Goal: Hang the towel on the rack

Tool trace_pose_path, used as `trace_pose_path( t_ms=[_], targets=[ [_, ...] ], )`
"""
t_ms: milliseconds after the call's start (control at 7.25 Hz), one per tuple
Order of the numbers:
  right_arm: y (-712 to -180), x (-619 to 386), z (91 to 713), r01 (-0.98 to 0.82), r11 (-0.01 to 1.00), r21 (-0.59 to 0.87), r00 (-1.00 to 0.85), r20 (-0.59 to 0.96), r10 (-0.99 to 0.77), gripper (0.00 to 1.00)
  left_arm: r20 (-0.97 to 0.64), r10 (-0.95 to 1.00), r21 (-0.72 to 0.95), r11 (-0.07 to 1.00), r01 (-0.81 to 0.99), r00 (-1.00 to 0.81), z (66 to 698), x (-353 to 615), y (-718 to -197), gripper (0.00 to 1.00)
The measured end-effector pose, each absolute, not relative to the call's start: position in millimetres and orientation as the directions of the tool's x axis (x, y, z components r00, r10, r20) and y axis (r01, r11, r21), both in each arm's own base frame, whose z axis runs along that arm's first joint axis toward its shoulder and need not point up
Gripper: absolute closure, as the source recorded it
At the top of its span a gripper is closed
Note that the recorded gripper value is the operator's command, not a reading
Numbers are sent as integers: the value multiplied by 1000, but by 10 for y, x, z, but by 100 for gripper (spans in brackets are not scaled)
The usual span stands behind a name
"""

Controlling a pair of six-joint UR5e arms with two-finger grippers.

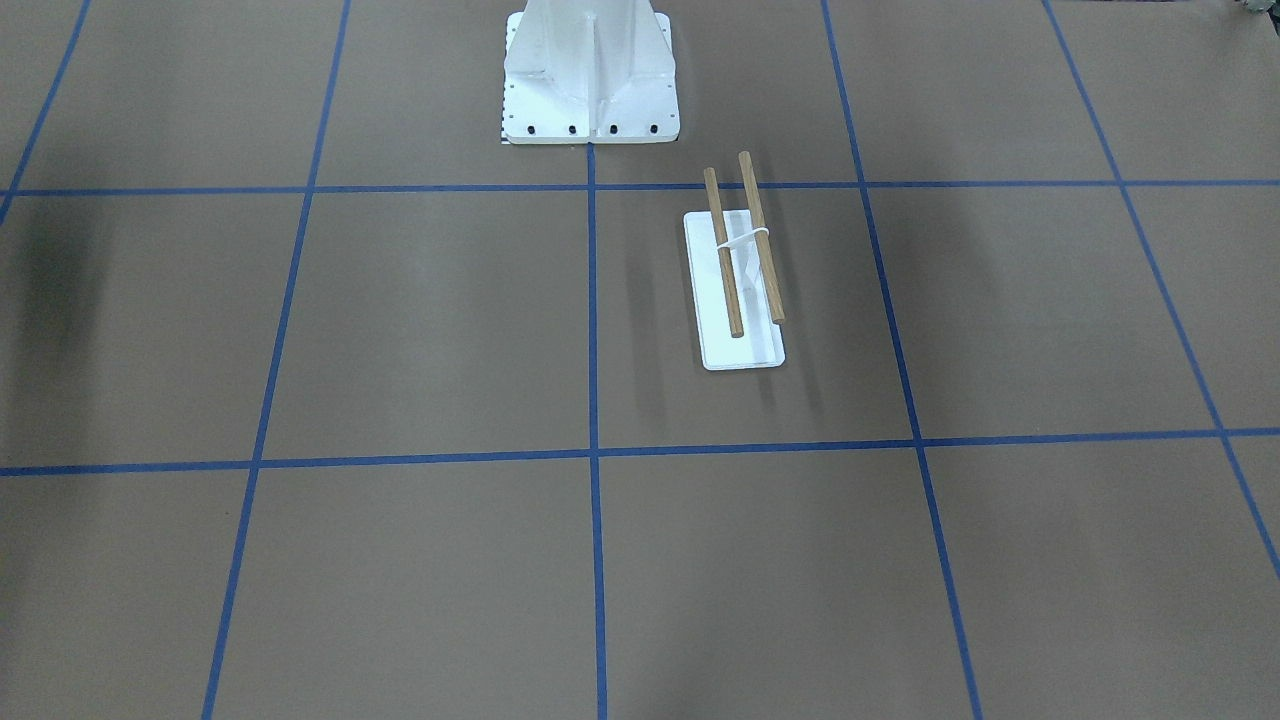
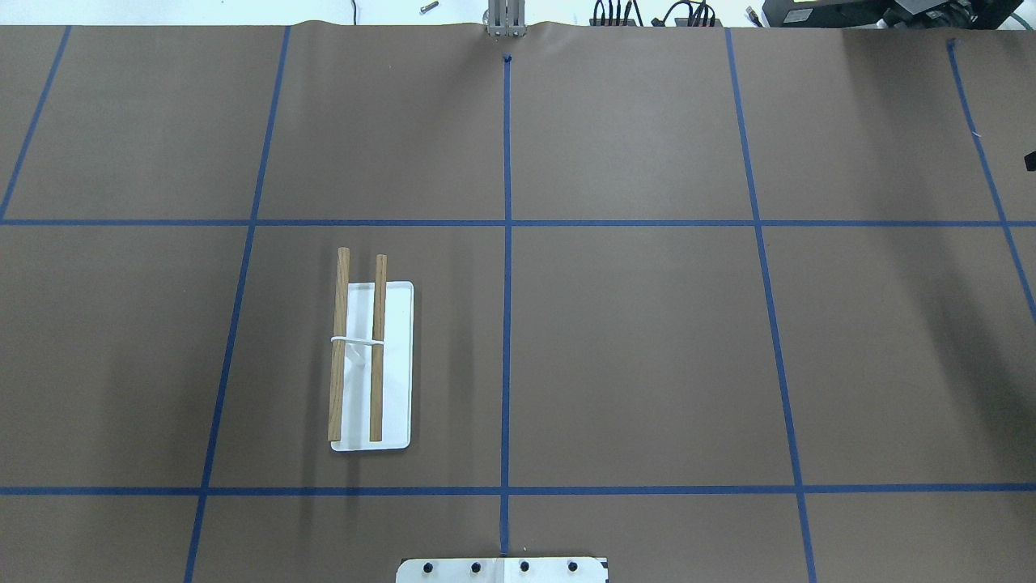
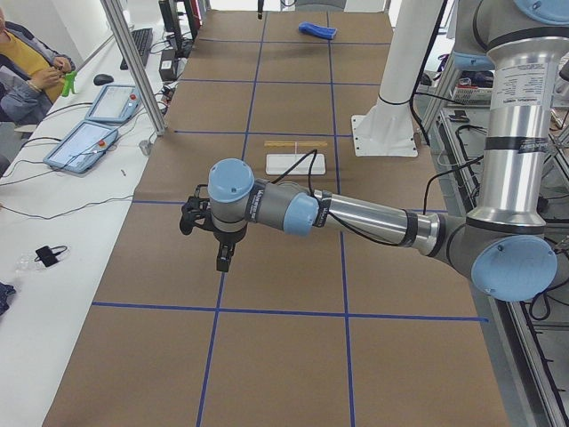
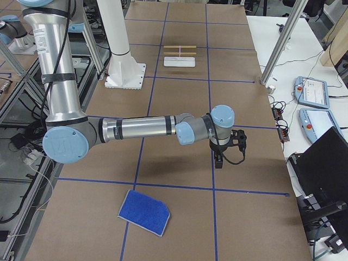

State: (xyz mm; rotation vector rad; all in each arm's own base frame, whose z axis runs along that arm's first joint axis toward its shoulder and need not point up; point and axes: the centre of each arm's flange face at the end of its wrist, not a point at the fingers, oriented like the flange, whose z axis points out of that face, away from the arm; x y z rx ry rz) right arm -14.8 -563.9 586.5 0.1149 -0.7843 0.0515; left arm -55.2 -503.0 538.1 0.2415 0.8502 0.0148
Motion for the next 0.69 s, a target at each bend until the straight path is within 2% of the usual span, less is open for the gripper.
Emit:
trace_pose_path(
  t_ms=[276,690],
  targets=[
    [-5635,-143,5877,-89,992,85,707,708,3,0,-724,144,266,961,79,675,5508,-566,-4936,2],
    [-5477,-7,6091,-42,993,109,717,695,-46,0,-722,163,291,953,81,673,6059,-547,-4743,2]
  ],
)
